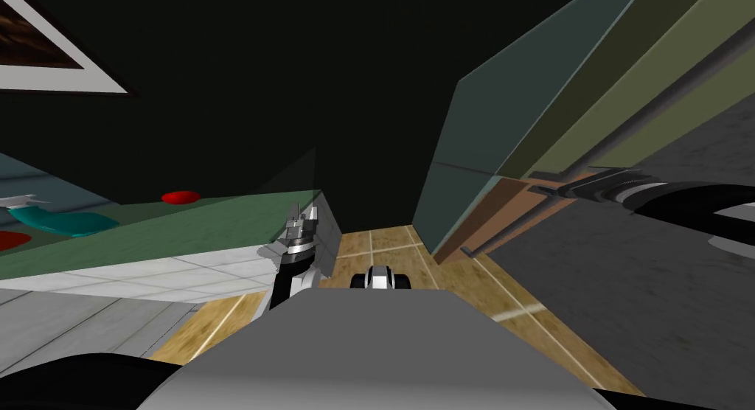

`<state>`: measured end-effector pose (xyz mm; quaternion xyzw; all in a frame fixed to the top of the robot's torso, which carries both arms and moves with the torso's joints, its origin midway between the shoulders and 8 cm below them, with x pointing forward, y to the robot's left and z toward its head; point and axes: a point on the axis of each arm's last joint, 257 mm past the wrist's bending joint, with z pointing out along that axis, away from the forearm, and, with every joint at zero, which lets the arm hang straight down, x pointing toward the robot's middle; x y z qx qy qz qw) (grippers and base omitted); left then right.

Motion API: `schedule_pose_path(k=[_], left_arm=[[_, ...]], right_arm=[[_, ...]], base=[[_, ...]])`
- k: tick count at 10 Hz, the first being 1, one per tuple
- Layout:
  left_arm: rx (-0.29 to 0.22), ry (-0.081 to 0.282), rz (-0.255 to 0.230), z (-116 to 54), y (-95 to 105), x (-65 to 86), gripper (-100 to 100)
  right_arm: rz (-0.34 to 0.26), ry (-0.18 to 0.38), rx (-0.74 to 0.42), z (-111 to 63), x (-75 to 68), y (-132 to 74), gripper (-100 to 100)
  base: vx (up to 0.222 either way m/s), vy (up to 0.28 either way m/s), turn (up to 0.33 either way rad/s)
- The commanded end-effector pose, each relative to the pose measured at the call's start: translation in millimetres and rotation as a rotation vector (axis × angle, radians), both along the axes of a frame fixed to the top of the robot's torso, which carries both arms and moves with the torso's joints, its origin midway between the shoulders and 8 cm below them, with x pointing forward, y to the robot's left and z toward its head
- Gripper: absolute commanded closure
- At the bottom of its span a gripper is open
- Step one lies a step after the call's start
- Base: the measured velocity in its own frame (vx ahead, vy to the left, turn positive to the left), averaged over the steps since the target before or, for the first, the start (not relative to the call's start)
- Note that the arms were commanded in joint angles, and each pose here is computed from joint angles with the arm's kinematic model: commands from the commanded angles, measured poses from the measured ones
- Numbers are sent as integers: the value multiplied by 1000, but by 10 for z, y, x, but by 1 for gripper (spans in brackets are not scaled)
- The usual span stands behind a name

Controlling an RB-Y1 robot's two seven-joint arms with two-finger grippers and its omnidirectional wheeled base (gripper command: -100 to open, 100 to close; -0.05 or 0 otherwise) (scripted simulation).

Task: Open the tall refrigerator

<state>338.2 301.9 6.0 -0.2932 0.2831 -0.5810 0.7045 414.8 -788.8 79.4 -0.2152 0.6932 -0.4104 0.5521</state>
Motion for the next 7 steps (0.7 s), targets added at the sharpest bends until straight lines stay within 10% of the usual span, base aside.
schedule_pose_path(k=[1, 2, 7], left_arm=[[0, 0, 0, 0, 0, 0, 0], [0, 0, 0, 1, 0, 1, 0], [0, 0, 0, 1, 0, 2, 0]], right_arm=[[-3, -5, 10, -4, -8, -12, -100], [-2, -7, 15, -9, -8, -8, 100], [158, -4, 21, 9, 226, 495, 100]], base=[[4, 9, -26], [-3, 5, -8], [-207, -194, 1]])
